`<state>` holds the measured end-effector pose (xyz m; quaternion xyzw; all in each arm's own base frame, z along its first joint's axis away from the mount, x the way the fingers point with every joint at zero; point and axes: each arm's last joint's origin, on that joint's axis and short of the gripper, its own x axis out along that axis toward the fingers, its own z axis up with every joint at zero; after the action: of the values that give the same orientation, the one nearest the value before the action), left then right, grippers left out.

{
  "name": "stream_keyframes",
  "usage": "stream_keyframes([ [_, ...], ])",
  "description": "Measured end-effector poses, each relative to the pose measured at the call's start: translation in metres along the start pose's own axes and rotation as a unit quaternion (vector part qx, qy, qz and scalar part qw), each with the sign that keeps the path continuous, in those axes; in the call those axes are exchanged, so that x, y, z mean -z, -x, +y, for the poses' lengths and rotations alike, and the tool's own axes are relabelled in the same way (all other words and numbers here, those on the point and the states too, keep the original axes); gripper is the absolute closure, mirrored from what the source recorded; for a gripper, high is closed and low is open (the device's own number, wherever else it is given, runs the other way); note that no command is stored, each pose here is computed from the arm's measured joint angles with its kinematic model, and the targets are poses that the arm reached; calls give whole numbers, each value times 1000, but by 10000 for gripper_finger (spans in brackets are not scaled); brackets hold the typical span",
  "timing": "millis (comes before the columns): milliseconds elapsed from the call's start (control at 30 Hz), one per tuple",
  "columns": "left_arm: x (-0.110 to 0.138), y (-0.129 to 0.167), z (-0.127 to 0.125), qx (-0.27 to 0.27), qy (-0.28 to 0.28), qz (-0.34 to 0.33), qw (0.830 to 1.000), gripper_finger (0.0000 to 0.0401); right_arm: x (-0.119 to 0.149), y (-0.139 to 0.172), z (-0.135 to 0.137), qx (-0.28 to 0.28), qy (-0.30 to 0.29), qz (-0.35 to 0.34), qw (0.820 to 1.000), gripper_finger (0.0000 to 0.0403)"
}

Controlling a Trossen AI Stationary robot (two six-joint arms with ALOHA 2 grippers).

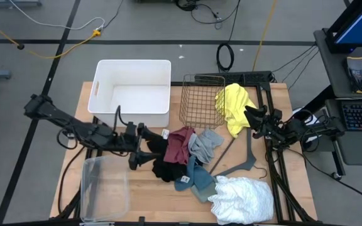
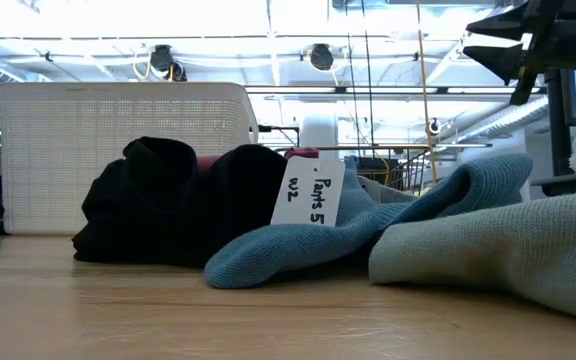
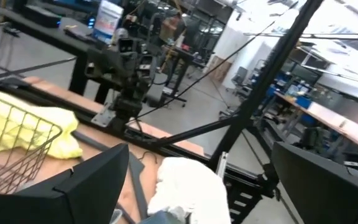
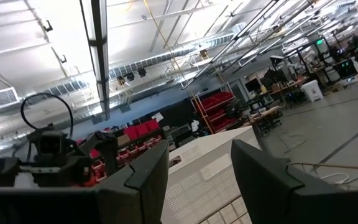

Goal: Pick & Place Cloths
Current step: Put the red boxers into the gold wire basket

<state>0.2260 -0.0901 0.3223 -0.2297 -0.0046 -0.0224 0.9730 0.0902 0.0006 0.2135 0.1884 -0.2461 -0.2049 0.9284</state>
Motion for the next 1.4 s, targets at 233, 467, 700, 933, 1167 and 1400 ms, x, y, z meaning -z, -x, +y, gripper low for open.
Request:
stream_keyframes([
  [233, 25, -19, 4, -20, 6, 42, 999, 4, 1, 0, 0, -1, -11, 3, 1000, 236],
  [467, 53, -41, 5, -44, -6, 126, 991, 4, 1, 0, 0, 0, -11, 4, 1000, 236],
  [700, 38, -59, -4, -152, -76, 302, 938, 4, 1, 0, 0, 0, -11, 3, 1000, 236],
  [933, 30, -77, 4, -196, -87, 360, 908, 4, 1, 0, 0, 0, -11, 3, 1000, 236],
  [1167, 33, -81, 9, -185, -82, 375, 905, 4, 1, 0, 0, 0, -9, 5, 1000, 236],
  [1400, 33, -81, 8, -180, -90, 376, 905, 4, 1, 0, 0, 0, -9, 6, 1000, 236],
])
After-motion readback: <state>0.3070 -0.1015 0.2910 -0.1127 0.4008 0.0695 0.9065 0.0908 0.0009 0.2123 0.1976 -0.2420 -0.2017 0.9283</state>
